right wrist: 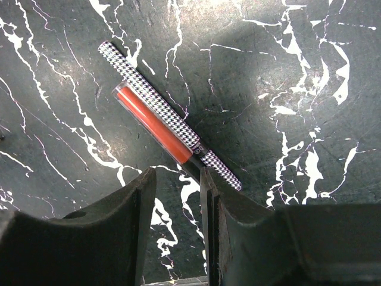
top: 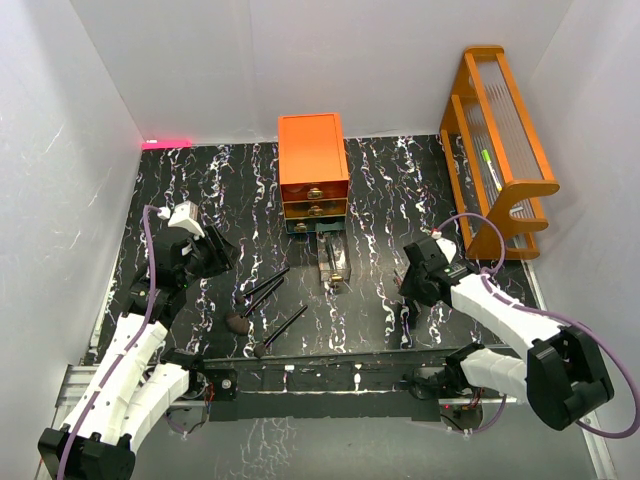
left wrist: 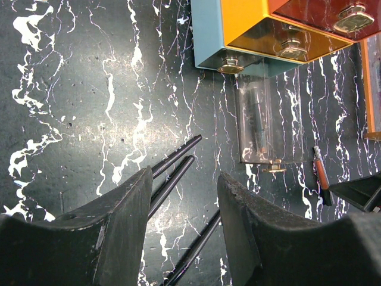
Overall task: Organize the makeup
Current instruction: Pick up the lipstick at the center of the board, then place the lipstick in the drawer.
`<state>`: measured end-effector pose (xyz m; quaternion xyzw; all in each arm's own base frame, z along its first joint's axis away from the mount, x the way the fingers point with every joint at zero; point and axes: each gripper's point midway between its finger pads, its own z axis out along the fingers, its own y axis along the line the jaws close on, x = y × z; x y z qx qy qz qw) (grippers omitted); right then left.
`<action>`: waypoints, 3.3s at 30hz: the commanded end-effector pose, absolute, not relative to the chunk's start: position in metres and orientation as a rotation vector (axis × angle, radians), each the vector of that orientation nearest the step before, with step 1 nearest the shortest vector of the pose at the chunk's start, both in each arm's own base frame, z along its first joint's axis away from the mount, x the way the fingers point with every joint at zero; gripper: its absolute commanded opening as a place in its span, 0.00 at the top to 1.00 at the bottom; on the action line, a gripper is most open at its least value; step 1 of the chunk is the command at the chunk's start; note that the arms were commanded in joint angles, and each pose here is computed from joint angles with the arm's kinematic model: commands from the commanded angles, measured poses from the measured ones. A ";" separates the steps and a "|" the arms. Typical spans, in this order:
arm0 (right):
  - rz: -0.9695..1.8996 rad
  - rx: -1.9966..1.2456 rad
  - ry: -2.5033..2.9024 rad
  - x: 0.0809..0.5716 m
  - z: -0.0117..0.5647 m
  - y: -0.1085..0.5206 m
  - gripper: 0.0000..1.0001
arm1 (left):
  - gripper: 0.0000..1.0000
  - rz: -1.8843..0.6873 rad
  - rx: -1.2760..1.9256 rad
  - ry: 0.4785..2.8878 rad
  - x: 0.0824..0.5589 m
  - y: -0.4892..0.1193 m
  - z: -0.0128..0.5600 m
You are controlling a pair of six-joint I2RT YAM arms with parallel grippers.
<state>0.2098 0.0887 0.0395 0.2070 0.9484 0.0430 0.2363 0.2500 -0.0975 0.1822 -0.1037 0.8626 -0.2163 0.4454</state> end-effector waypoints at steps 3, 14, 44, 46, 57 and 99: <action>0.101 0.582 2.563 0.219 0.040 0.087 0.62 | 0.53 -0.551 -0.258 2.133 0.250 -0.099 0.182; 0.095 0.528 2.620 0.218 0.030 0.097 0.62 | 0.53 -0.554 -0.258 2.125 0.249 -0.099 0.184; 0.085 0.386 2.681 0.220 0.018 0.117 0.76 | 0.53 -0.558 -0.255 2.118 0.248 -0.099 0.186; 0.093 0.365 2.674 0.223 0.020 0.119 0.80 | 0.53 -0.559 -0.255 2.118 0.248 -0.099 0.186; 0.113 0.172 2.530 0.261 0.089 0.142 0.92 | 0.53 -0.564 -0.252 2.115 0.248 -0.100 0.187; 0.111 -0.151 2.447 0.343 0.083 0.279 0.92 | 0.53 -0.570 -0.252 2.116 0.247 -0.100 0.187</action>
